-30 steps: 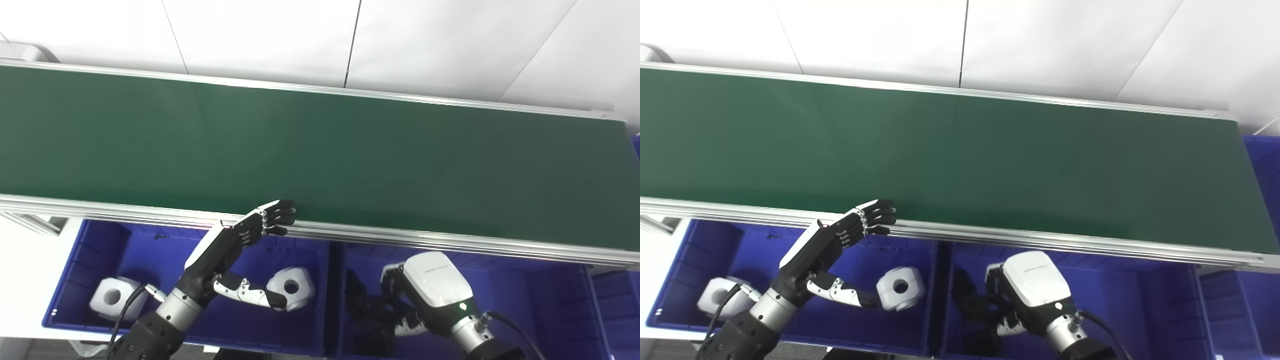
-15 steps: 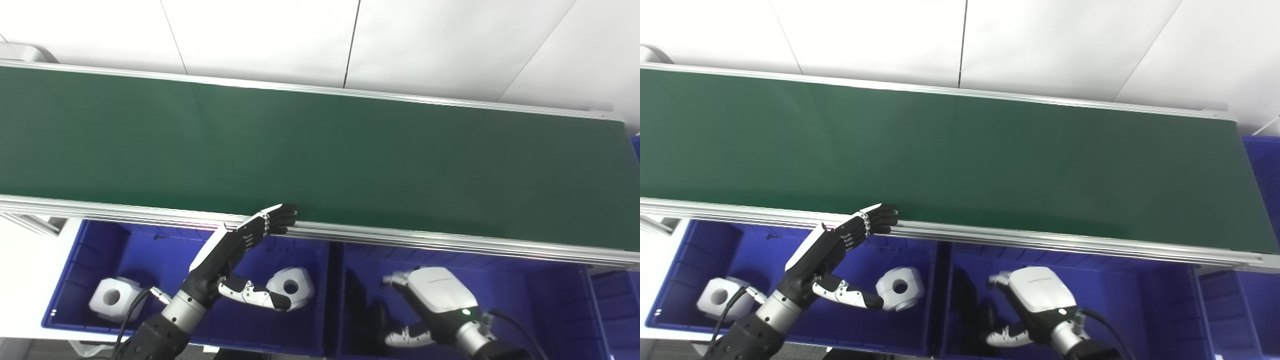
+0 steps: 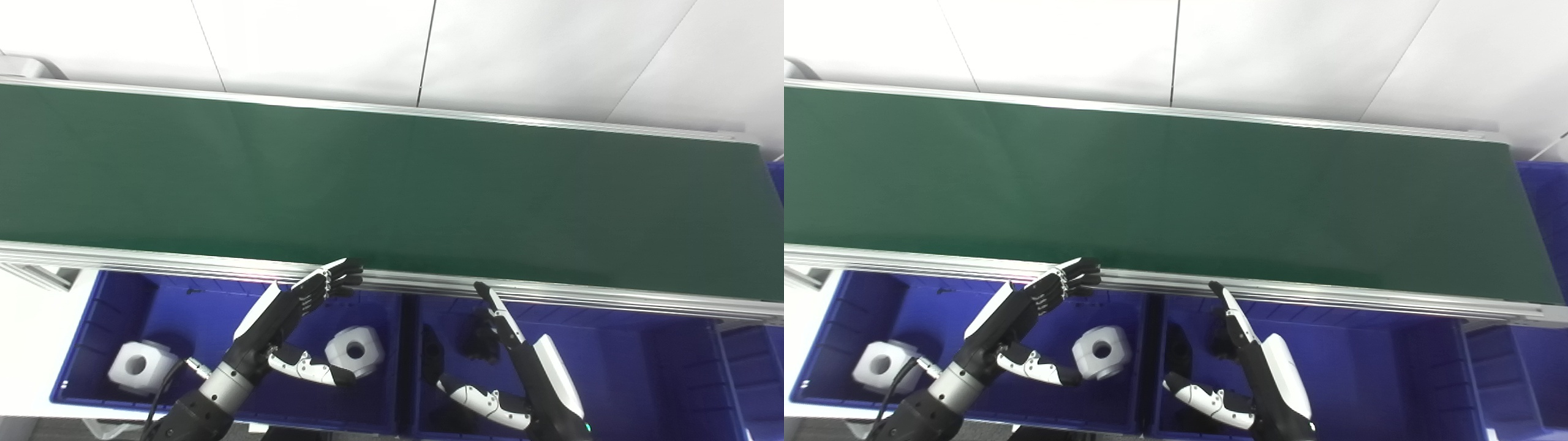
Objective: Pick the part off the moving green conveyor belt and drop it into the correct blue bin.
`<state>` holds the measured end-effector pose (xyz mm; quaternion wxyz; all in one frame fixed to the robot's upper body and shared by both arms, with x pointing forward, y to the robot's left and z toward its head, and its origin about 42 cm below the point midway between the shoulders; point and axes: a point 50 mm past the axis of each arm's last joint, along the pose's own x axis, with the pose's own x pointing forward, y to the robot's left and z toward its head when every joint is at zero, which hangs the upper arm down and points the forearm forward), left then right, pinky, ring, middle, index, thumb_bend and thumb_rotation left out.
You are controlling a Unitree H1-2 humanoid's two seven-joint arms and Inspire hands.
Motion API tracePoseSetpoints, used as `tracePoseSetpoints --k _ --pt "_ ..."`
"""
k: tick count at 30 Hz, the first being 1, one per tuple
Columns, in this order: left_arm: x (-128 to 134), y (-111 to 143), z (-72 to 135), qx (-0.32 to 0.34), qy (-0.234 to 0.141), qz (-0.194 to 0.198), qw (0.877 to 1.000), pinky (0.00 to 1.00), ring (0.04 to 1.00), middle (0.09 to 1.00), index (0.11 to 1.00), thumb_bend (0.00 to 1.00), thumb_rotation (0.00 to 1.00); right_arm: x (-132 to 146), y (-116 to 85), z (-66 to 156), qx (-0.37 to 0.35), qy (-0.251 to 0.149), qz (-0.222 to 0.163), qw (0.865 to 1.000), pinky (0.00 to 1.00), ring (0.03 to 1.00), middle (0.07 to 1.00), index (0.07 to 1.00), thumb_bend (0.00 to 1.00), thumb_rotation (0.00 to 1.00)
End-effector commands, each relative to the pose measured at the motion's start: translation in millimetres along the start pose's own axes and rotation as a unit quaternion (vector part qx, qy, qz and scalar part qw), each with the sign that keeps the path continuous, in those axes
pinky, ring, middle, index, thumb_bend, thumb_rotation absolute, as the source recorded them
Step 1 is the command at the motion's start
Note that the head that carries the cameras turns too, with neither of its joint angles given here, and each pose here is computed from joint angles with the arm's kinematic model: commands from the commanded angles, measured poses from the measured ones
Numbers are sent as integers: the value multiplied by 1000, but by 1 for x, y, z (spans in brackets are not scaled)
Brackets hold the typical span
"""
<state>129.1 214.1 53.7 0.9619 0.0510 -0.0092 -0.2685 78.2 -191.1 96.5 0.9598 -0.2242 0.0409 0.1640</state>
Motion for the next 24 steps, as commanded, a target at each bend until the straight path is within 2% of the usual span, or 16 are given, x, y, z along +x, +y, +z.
tracePoseSetpoints --k 1,4,9,16,24 --pt "-6 0 3 -2 -13 -3 1000 817 856 898 883 883 273 1 -4 4 9 -58 -12 998 822 918 975 995 714 505" --pt "-8 -1 3 5 -13 0 1000 810 847 894 882 889 290 -2 -6 -1 17 -63 -14 998 848 925 979 1000 751 497" --pt "-10 -2 -1 8 -14 2 1000 801 835 886 874 896 276 -5 1 -6 31 -55 -27 998 833 916 980 996 806 482" --pt "-11 -3 -6 9 -10 2 1000 794 840 888 872 911 295 -2 3 -15 32 -64 -21 997 850 929 977 991 811 445" --pt "-8 -7 -9 2 -10 3 1000 813 851 897 872 911 292 0 -6 -19 42 -57 -28 997 883 939 957 963 817 410"
